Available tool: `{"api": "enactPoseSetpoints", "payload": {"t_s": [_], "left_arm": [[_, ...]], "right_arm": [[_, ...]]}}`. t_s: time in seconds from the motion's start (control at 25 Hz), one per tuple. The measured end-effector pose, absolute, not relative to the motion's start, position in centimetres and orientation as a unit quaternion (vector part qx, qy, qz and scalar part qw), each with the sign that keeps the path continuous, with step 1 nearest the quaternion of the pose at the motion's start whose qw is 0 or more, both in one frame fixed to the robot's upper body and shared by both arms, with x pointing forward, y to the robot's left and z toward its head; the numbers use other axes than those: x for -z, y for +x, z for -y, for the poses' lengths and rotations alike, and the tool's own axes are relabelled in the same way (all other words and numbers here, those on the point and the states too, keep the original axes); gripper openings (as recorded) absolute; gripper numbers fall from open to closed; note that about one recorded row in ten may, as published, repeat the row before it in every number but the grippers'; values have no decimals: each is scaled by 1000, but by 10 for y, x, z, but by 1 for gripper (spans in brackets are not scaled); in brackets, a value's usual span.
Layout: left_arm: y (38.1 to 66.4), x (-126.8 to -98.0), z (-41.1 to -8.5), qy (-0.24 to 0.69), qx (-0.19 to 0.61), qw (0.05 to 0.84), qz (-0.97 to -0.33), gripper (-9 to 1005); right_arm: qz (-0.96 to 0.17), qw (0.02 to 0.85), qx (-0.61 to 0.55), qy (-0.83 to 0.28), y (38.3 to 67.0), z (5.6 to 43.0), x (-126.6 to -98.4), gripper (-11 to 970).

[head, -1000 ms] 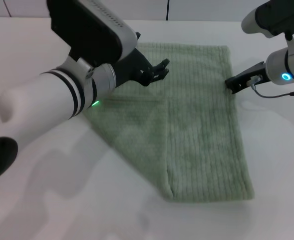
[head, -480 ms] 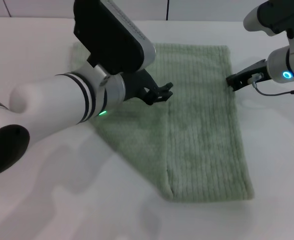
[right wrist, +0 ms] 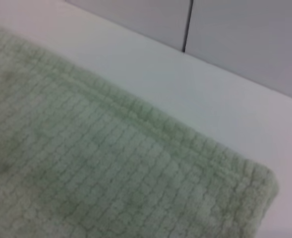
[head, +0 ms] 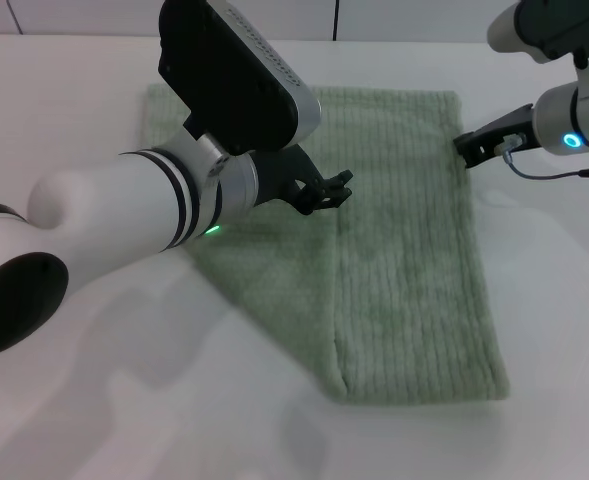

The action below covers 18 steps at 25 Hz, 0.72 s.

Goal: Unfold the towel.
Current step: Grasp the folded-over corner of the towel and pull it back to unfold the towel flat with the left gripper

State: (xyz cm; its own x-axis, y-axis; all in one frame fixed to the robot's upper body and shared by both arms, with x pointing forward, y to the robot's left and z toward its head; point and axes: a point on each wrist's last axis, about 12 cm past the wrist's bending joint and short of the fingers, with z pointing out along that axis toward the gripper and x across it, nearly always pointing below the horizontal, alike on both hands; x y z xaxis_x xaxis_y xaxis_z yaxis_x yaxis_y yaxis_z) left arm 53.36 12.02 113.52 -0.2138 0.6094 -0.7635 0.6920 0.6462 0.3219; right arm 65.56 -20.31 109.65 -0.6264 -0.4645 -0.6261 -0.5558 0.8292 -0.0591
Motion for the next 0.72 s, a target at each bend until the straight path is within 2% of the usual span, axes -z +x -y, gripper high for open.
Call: {"api": "enactPoseSetpoints", "payload": {"t_s": [0.72], "left_arm": [[535, -1133, -119, 423, 42, 462, -778, 844]], "right_arm": [[-880, 357, -112, -292, 651, 190, -1090, -1]]}}
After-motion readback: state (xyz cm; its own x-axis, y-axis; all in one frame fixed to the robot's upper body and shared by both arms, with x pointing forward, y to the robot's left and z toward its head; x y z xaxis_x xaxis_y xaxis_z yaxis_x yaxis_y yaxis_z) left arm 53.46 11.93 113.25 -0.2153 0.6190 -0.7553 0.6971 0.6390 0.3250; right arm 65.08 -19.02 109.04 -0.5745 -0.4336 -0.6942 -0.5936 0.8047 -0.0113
